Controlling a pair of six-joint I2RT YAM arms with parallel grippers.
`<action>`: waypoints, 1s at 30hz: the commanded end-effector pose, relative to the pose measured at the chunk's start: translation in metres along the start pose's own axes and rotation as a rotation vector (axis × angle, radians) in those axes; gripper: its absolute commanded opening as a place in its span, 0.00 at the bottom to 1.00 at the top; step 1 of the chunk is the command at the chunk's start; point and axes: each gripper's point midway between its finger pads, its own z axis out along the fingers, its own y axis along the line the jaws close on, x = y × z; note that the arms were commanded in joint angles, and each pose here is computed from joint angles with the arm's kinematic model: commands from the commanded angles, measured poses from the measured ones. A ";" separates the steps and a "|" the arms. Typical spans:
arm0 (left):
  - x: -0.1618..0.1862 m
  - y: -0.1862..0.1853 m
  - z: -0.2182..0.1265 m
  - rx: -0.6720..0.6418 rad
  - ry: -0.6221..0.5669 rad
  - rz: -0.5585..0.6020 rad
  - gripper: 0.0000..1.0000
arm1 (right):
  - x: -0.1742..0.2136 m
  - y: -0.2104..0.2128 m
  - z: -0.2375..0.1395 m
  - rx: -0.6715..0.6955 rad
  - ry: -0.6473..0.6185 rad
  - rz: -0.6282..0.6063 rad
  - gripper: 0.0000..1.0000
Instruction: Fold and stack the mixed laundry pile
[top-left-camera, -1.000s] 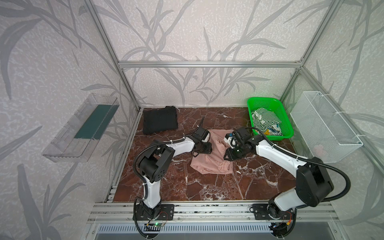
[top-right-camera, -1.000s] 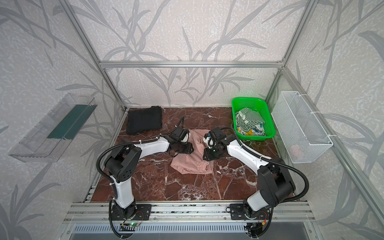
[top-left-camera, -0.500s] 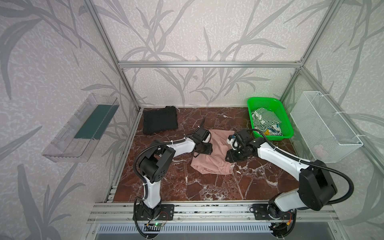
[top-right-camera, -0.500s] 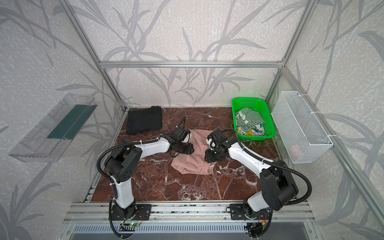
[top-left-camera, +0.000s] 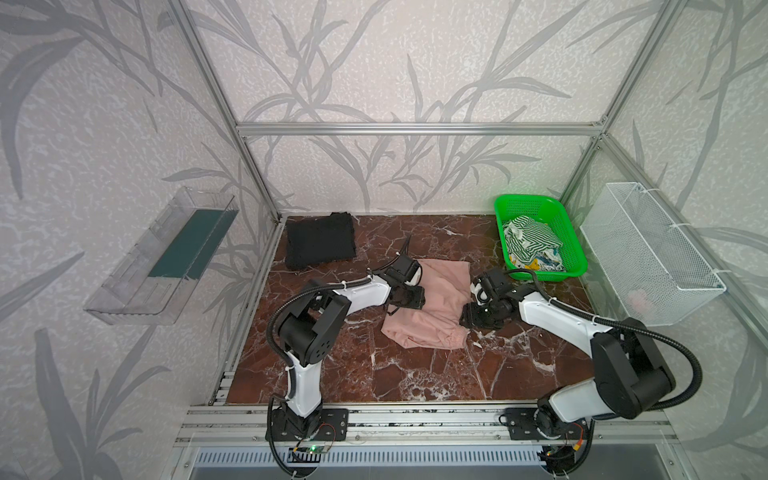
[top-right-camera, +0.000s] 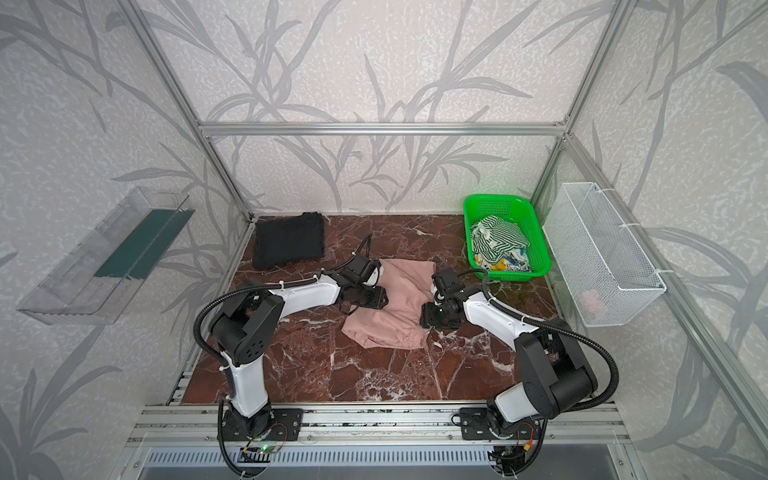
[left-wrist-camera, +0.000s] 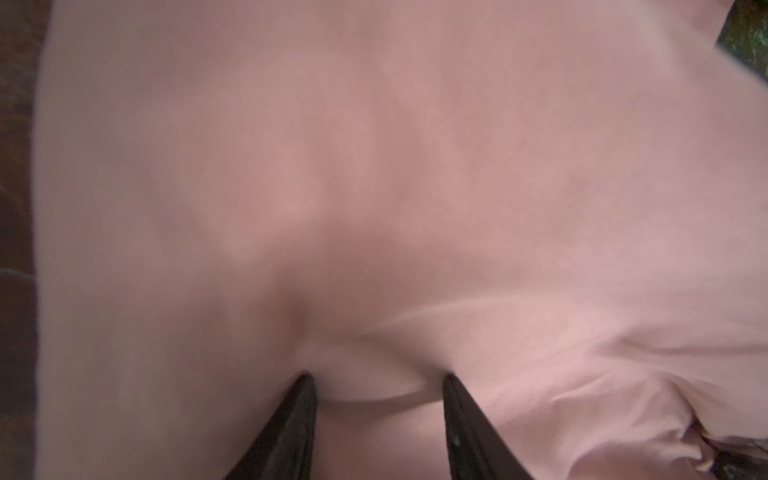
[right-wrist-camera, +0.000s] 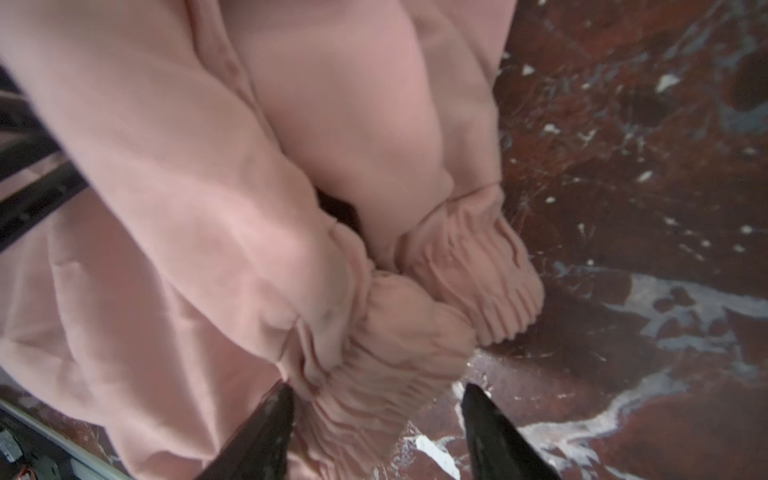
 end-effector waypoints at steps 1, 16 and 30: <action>0.035 0.011 0.011 -0.042 0.110 -0.010 0.49 | -0.001 -0.001 0.005 -0.021 -0.010 0.033 0.69; 0.036 0.012 0.015 -0.039 0.120 -0.014 0.49 | 0.007 0.007 0.033 -0.230 0.029 0.229 0.72; 0.036 0.013 0.015 -0.049 0.127 -0.007 0.49 | -0.012 0.010 0.019 -0.246 -0.075 0.218 0.41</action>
